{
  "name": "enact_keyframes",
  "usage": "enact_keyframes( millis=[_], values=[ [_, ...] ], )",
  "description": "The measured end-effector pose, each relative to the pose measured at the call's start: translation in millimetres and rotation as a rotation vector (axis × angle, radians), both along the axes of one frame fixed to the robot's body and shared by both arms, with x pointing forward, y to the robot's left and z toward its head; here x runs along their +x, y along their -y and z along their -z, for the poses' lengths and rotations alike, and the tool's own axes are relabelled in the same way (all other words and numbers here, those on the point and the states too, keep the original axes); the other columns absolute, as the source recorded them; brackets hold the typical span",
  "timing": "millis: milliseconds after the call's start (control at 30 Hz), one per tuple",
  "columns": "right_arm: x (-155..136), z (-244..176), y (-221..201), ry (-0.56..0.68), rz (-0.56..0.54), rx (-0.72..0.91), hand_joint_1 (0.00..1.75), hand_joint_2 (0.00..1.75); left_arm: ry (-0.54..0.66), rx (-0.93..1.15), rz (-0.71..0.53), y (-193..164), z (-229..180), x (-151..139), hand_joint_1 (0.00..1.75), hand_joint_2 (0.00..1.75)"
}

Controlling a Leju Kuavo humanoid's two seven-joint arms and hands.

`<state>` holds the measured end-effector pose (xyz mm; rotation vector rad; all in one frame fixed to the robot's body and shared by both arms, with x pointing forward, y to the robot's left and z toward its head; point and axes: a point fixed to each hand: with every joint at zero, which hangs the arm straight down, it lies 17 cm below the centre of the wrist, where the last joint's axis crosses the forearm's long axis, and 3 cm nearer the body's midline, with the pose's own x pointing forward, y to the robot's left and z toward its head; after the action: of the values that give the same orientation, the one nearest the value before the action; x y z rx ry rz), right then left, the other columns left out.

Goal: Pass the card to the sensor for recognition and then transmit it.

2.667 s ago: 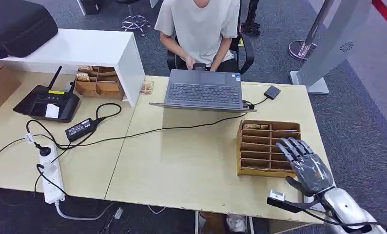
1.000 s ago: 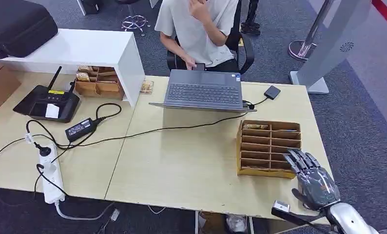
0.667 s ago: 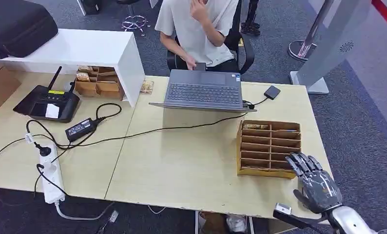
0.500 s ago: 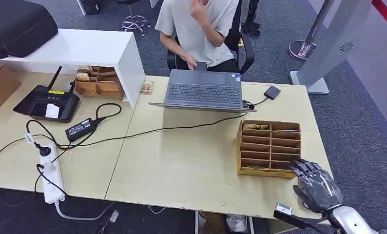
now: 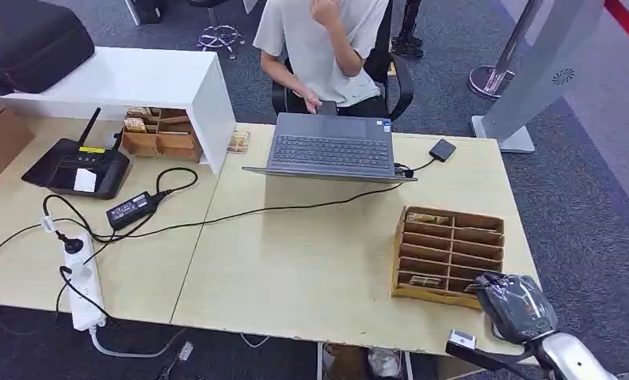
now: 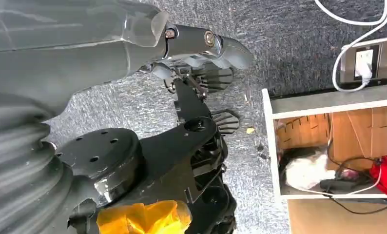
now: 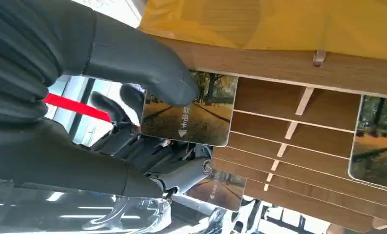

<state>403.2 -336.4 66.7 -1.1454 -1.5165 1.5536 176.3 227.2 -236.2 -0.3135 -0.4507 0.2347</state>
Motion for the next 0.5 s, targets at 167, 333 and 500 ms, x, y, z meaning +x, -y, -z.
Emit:
enact_keyframes(
  millis=[167,333,500],
  values=[
    [-1.2,0.8,-1.1,-0.010,-0.005,0.014,1.75,1.75,0.002,-0.001,0.001,0.9,-0.2,0.1,0.00,1.75],
    [-2.8,1.9,-2.2,-0.016,-0.009,0.016,1.75,1.75,0.002,-0.002,0.002,1.5,-0.3,0.0,0.00,1.75],
    [-5.7,2.7,-2.8,-0.019,-0.009,0.019,1.68,1.75,0.020,0.008,0.003,1.3,-1.1,2.5,0.00,1.75]
  ],
)
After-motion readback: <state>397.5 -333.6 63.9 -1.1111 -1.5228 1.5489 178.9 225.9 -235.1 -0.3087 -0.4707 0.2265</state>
